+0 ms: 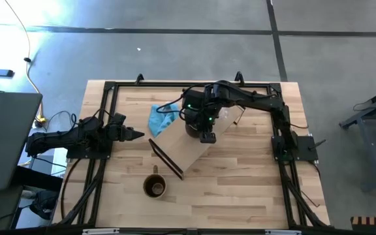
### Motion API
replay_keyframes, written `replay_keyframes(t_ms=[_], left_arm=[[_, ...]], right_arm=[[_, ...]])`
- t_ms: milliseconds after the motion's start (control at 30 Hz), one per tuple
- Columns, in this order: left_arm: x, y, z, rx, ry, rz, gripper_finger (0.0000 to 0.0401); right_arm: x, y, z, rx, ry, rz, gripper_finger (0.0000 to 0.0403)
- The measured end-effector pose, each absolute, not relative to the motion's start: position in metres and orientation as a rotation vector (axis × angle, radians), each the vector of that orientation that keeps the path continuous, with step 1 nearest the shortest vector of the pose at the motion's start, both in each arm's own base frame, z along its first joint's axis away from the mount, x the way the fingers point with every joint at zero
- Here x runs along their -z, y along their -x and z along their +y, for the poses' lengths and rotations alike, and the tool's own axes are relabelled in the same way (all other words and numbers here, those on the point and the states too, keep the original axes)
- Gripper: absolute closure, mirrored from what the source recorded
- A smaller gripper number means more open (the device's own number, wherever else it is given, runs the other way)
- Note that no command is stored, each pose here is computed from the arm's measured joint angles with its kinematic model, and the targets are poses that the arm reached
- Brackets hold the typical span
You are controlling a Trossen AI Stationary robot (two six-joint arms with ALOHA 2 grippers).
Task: Stack small to large cups/mugs on shelf
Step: Put the black mug on the shelf
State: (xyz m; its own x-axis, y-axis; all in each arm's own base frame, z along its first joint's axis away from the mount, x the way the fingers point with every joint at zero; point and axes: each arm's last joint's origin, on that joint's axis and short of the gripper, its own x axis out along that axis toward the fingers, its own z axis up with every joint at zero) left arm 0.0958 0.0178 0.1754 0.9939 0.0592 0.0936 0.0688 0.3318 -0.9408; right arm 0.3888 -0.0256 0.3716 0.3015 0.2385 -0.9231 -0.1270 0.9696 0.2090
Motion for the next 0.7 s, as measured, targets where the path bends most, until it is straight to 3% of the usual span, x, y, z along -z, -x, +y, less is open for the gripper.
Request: replay_keyframes(t_ms=[700], left_arm=[[-0.1753, -0.0959, 0.017, 0.029, 1.233, -0.101, 0.0201]], right_arm=[[-0.3659, -0.392, -0.0264, -0.247, -0.114, 1.263, 0.0403]])
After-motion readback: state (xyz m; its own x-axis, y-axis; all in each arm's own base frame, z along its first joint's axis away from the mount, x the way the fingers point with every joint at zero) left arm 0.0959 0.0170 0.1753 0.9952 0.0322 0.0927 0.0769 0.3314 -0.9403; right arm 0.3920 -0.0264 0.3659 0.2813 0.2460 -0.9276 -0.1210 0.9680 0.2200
